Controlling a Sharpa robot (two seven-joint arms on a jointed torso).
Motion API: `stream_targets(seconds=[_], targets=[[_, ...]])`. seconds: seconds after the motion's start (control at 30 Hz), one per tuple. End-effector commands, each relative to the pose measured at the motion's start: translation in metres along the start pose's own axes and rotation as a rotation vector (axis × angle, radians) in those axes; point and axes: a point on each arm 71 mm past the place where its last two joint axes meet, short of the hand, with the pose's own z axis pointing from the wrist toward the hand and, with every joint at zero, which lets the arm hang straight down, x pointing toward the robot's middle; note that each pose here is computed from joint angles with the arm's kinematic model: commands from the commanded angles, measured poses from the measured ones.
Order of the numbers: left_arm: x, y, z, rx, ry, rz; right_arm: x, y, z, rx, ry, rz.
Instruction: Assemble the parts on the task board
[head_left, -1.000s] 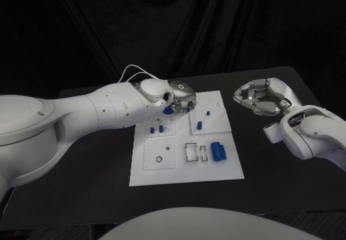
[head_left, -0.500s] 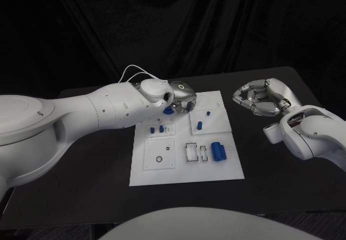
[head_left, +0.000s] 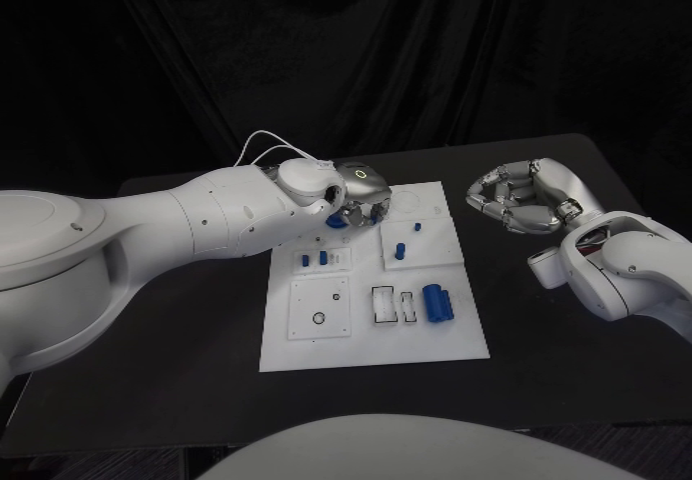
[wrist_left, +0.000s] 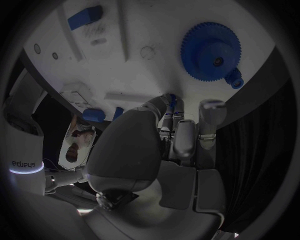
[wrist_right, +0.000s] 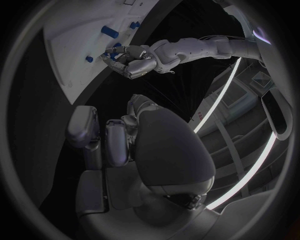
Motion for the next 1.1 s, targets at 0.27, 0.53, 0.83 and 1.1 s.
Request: stream_targets(seconds=[0.27, 0.53, 0.83, 1.1], targets=[[-0.0056, -0.0041, -0.0317, 0.038, -0.102, -0.001, -0.001, -0.005, -0.001, 0.026, 0.017, -0.007], [-0.0248, -0.0023, -0.0792, 0.043, -0.119, -0.010, -0.004, -0.015, -0.006, 0.054, 0.022, -0.007], [-0.0222, 0.0042, -0.1099, 0.009, -0.134, -0.024, -0.001, -0.031, -0.015, 0.090, 0.050, 0.000], [-0.0160, 0.0104, -0.1117, -0.003, -0.170, -0.081, 0.003, -0.039, -0.022, 0.110, 0.078, 0.012]])
